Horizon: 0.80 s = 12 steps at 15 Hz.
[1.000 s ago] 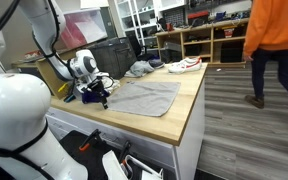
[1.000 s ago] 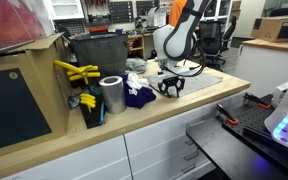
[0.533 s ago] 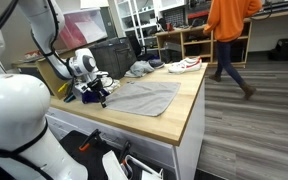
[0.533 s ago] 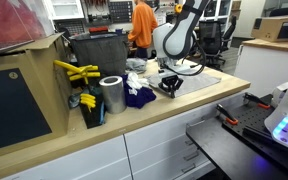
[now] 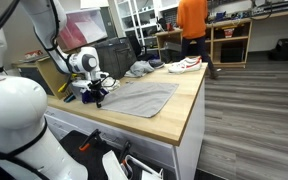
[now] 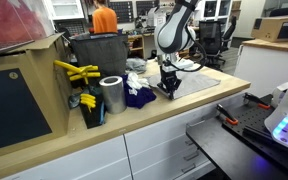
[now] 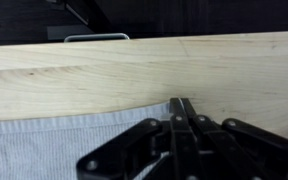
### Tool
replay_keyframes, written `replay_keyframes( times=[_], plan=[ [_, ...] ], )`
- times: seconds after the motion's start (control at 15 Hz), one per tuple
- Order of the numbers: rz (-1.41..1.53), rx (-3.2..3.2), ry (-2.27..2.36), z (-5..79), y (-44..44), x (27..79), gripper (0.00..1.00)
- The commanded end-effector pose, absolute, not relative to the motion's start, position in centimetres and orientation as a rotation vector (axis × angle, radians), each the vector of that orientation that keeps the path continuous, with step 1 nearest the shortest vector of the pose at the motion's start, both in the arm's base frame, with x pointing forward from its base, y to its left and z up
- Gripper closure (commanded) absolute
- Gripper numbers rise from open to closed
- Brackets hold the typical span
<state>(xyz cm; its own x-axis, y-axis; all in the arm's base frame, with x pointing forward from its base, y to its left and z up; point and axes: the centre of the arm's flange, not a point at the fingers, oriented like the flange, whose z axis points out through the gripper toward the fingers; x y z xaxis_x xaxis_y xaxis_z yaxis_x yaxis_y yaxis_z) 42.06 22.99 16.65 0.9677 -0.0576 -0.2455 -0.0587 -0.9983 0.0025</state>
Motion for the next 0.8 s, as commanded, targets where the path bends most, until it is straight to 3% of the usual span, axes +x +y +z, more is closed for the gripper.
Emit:
replay_keyframes(
  times=[0.0,0.73],
  plan=[
    [0.515,-3.063,-0.018,17.5,22.4,43.8,0.99],
    [0.663,-3.012,-0.139,18.5,20.6,47.0,0.99]
  ],
)
